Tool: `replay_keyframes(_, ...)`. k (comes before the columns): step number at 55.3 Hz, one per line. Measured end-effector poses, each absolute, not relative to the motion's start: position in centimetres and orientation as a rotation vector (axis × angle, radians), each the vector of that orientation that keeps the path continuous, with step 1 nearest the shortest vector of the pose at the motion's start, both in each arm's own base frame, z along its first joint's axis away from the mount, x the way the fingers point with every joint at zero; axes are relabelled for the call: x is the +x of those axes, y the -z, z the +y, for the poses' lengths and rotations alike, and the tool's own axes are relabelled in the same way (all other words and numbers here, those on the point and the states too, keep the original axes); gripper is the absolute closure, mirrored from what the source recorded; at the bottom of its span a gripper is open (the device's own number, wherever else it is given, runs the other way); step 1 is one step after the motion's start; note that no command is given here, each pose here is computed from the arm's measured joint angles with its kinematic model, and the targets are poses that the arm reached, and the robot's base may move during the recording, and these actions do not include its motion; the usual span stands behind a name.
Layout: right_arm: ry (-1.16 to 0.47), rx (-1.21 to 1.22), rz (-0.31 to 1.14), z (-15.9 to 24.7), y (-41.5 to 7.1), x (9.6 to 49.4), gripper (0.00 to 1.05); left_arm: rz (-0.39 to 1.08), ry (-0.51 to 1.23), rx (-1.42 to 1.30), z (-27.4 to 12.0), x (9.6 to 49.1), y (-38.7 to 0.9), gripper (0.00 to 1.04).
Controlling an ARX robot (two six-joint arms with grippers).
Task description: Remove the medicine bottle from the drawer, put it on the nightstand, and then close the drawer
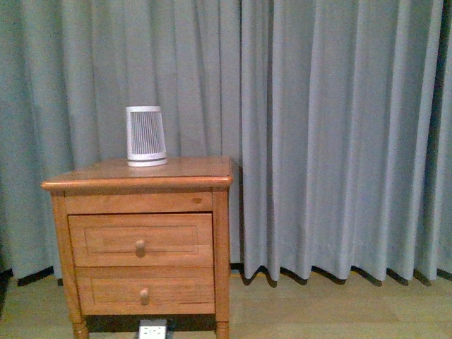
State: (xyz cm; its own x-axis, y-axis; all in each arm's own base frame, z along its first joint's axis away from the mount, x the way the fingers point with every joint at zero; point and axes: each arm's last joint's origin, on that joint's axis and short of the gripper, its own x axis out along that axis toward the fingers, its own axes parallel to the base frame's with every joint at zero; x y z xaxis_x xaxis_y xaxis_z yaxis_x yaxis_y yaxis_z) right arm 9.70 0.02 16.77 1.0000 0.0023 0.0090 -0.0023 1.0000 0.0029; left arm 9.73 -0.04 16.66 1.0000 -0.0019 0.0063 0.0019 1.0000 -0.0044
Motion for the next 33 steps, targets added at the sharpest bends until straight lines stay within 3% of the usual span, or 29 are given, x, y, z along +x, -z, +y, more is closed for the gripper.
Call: replay_keyframes(33, -0.002, 0.003, -0.009, 0.02, -16.77, 9.7, 0.07, -0.007, 0.002, -0.004, -0.04, 9.73, -16.66, 0.07)
